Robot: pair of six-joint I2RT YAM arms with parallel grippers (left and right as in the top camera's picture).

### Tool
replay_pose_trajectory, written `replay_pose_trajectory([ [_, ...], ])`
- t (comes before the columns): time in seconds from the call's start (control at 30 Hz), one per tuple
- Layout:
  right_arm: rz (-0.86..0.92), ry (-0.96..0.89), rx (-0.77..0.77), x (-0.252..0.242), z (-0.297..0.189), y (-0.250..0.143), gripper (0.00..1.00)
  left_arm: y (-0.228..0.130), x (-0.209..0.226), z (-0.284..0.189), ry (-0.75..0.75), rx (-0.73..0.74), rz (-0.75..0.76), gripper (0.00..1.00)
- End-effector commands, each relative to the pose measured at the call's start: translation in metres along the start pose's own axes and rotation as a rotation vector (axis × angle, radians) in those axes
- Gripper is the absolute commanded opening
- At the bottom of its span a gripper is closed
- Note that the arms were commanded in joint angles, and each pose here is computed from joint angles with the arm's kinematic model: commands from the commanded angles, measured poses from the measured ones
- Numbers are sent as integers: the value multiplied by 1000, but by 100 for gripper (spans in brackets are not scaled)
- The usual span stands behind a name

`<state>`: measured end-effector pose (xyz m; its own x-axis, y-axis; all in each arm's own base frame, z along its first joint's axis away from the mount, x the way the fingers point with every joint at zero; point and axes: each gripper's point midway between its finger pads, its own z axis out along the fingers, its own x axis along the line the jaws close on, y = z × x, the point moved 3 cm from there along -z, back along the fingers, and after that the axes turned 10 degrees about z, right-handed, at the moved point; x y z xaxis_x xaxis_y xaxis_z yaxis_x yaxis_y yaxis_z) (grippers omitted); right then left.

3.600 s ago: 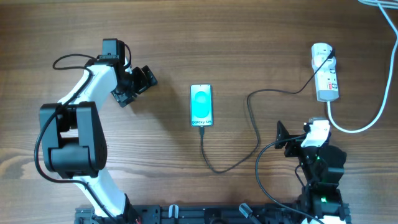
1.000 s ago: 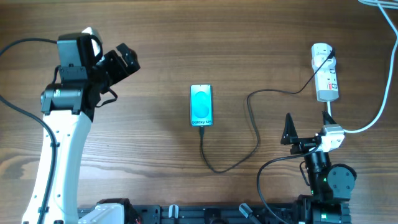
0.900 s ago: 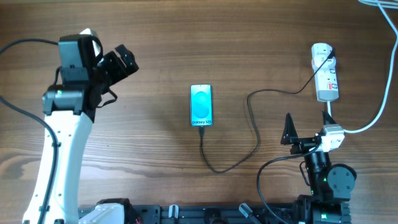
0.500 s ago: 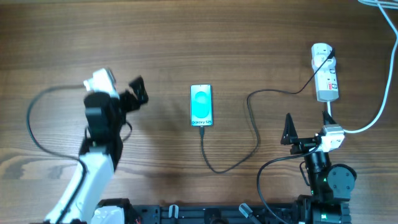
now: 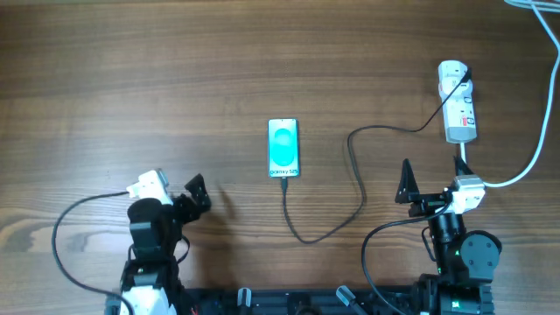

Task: Plug charger to phone and switch on socket

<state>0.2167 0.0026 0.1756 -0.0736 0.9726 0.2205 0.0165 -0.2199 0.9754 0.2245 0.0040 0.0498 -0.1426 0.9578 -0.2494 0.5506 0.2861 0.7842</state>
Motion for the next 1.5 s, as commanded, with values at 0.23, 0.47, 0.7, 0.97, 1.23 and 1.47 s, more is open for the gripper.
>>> replay_pose_trajectory([
  [0.23, 5, 0, -13, 0, -1, 2, 100, 51, -5, -40, 20, -314, 148, 100],
  [0.47, 5, 0, -13, 0, -1, 2, 100, 79, -23, -66, -31, -515, 256, 100],
  [0.7, 5, 0, -13, 0, -1, 2, 100, 78, -36, -68, -29, -532, 480, 100],
  [0.97, 5, 0, -13, 0, -1, 2, 99, 78, -36, -69, -43, -534, 448, 100],
  [1.23, 5, 0, -13, 0, -1, 2, 100, 78, -36, -69, -43, -534, 448, 100],
  [1.47, 5, 0, -13, 0, -1, 2, 100, 78, -36, -69, -44, -534, 448, 100],
])
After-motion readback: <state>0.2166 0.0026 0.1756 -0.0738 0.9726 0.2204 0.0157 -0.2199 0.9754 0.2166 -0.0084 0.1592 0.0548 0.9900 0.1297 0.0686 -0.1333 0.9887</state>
